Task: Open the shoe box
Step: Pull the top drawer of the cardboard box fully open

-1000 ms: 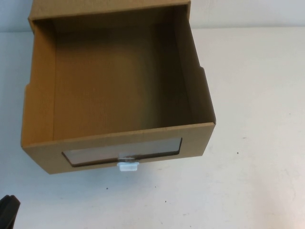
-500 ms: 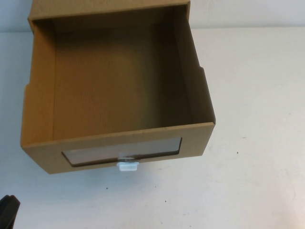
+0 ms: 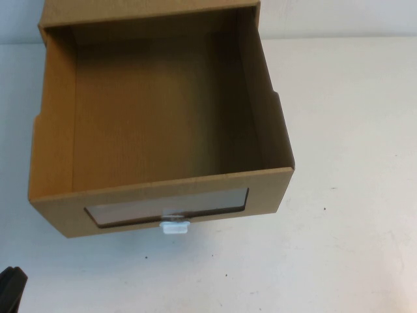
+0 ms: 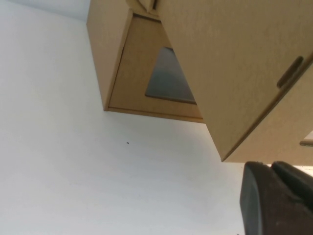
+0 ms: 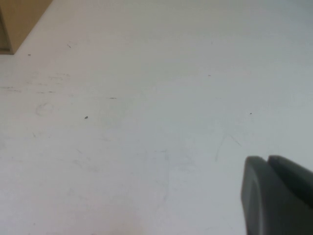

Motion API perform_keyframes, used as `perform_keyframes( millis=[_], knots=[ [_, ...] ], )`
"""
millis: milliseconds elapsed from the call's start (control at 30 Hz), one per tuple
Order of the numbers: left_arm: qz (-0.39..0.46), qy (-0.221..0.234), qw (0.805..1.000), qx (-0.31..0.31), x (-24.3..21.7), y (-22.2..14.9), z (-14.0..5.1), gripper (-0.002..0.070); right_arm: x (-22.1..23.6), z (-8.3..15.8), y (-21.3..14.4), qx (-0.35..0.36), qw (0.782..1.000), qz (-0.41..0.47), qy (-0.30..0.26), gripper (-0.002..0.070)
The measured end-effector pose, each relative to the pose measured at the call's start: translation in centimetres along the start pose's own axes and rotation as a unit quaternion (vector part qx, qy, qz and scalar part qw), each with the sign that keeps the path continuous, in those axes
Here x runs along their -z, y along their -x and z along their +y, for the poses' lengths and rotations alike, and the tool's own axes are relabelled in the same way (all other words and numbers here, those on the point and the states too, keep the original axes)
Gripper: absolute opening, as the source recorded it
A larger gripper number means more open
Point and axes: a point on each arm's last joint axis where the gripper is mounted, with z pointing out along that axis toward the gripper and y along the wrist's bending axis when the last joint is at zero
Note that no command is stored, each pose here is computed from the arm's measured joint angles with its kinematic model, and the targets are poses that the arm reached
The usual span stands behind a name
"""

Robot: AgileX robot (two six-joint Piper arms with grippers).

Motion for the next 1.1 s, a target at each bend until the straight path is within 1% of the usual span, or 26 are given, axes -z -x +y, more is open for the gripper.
perform_keyframes(
  millis=[333, 433, 567, 633, 700, 800, 1000, 1100],
  knots=[
    [0.000, 0.000, 1.000, -0.004, 0.0, 0.0, 0.0, -0.0005, 0.0, 0.0, 0.0, 0.000, 1.000, 0.000, 0.000, -0.0014],
    [-0.010, 0.008, 0.998, -0.054, 0.0, 0.2, 0.1, -0.0005, 0.0, 0.0, 0.0, 0.000, 1.000, 0.000, 0.000, -0.0014],
    [-0.057, 0.044, 0.988, -0.134, 0.1, 1.1, 0.6, -0.0005, 0.0, 0.0, 0.0, 0.000, 1.000, 0.000, 0.000, -0.0013],
    [-0.082, 0.064, 0.982, -0.155, 0.4, 1.5, 0.7, -0.0005, 0.0, 0.0, 0.0, -0.001, 1.000, 0.000, 0.000, -0.0014],
    [-0.089, 0.080, 0.978, -0.170, 0.6, 1.5, 0.9, -0.0005, 0.0, 0.0, 0.0, -0.001, 1.000, 0.000, 0.000, -0.0014],
    [-0.066, 0.090, 0.976, -0.185, 0.6, 1.1, 1.1, -0.0005, 0.0, 0.0, 0.0, -0.001, 1.000, 0.000, 0.000, -0.0014],
    [0.019, 0.108, 0.981, -0.160, 0.6, -0.4, 1.7, -0.0005, 0.0, 0.0, 0.0, -0.001, 1.000, -0.001, 0.000, -0.0014],
    [0.053, 0.114, 0.980, -0.155, 0.6, -1.0, 1.9, -0.0005, 0.0, 0.0, 0.0, -0.001, 1.000, -0.001, 0.000, -0.0013]
  ],
)
